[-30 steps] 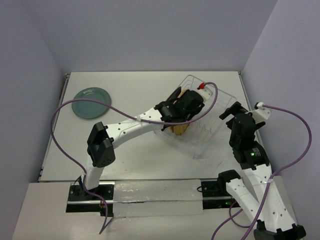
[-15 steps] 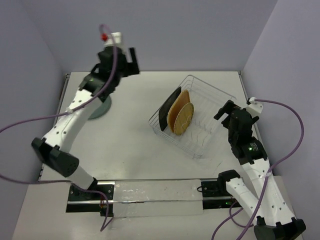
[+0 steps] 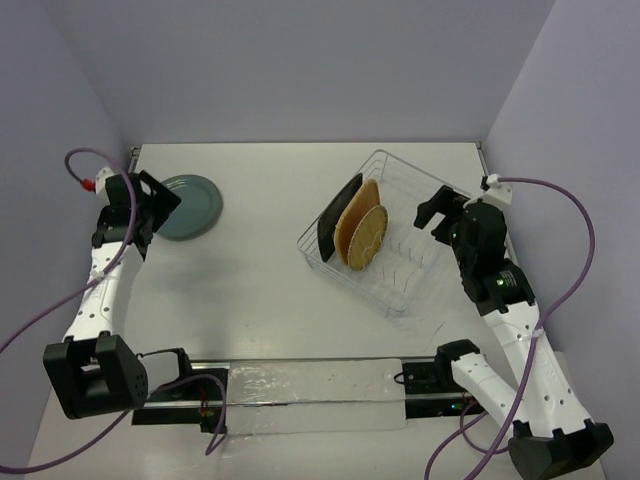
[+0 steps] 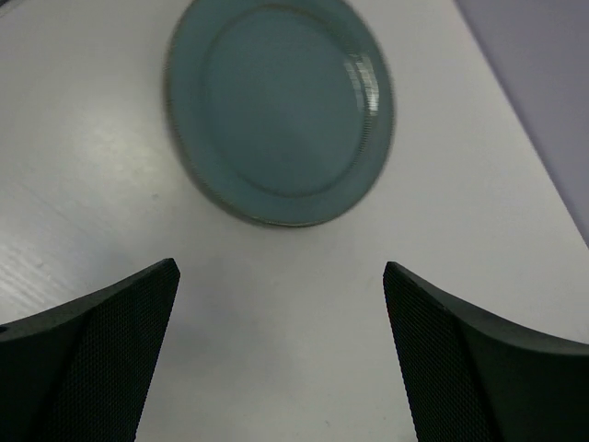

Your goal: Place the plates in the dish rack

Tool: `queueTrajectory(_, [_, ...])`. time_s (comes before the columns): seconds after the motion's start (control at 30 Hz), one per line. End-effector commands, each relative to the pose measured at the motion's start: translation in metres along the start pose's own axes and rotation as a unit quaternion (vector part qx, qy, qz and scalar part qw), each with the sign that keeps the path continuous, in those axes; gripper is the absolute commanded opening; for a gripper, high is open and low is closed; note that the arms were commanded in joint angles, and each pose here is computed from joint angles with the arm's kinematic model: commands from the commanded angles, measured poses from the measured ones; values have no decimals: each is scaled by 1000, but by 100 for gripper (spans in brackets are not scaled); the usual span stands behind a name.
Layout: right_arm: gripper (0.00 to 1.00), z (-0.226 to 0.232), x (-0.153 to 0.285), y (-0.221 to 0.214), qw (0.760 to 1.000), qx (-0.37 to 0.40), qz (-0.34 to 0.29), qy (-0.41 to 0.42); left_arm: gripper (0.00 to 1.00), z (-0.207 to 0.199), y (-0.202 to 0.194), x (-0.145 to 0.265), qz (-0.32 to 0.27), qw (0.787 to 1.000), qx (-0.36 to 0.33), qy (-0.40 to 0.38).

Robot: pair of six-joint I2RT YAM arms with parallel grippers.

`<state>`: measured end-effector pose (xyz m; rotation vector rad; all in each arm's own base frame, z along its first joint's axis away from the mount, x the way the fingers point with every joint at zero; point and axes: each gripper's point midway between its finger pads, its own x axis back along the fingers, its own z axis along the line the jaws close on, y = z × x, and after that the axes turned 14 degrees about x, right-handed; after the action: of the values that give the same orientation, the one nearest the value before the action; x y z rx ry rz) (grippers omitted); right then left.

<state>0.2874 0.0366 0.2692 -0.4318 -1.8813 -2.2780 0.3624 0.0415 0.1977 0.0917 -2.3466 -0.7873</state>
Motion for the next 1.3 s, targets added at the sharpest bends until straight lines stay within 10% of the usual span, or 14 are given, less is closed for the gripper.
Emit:
queueTrajectory(0.0, [100, 56, 2, 53, 994, 32, -53, 88, 99, 9, 8, -8, -2, 998, 61, -22])
queueTrajectory(0.33, [100, 181, 20, 41, 944, 188, -45, 266, 99, 51, 3, -43, 23, 994, 107, -12])
queueTrajectory(0.57, [100, 278, 52, -28, 868, 286, -5, 405, 99, 56, 13, -59, 2, 993, 115, -6])
queueTrajectory(1.27, [100, 282, 52, -75, 895, 221, 5, 388, 96, 78, -15, -163, 72, 981, 180, -4])
